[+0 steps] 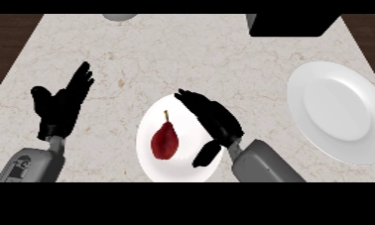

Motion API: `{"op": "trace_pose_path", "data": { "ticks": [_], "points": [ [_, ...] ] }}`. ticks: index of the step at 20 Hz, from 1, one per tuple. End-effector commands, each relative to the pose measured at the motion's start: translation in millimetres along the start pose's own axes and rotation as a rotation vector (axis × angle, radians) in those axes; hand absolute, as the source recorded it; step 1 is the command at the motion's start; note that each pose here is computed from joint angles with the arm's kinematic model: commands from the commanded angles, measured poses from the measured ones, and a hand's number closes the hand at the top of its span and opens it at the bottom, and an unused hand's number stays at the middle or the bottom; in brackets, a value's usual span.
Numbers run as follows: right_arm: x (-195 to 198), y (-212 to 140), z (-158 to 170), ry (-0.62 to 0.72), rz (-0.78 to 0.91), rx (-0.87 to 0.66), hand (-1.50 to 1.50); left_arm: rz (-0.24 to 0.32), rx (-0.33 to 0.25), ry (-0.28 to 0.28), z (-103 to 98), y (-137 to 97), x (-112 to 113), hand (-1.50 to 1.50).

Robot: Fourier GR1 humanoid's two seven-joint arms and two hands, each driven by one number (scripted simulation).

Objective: Pick the pear from the plate and place it in the plate

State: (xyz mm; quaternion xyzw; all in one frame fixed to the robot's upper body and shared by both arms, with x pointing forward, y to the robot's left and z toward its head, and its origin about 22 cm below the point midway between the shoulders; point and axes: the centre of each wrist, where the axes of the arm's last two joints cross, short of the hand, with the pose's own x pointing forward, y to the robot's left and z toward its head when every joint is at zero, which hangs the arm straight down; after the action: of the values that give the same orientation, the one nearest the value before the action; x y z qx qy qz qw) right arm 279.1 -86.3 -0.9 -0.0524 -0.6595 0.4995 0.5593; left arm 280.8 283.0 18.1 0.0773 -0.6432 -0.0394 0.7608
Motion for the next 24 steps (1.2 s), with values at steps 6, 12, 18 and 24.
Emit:
{"op": "trace_pose_path", "data": {
  "ticks": [6,12,18,24],
  "points": [
    [14,-4,-31,0.084,0.106,0.122,-1.5,-0.01,-0.001,-0.019,-5,4,8,0.0],
    [12,3,-43,0.106,0.111,0.137,-1.5,0.006,-0.001,-0.012,8,20,-2,0.0],
    [11,31,-35,0.133,0.156,0.172,-1.5,0.003,0.008,-0.002,-16,1,-9,0.0],
    [10,26,-54,0.152,0.209,0.175,-1.5,0.0,-0.002,-0.018,4,1,7,0.0]
  ]
}}
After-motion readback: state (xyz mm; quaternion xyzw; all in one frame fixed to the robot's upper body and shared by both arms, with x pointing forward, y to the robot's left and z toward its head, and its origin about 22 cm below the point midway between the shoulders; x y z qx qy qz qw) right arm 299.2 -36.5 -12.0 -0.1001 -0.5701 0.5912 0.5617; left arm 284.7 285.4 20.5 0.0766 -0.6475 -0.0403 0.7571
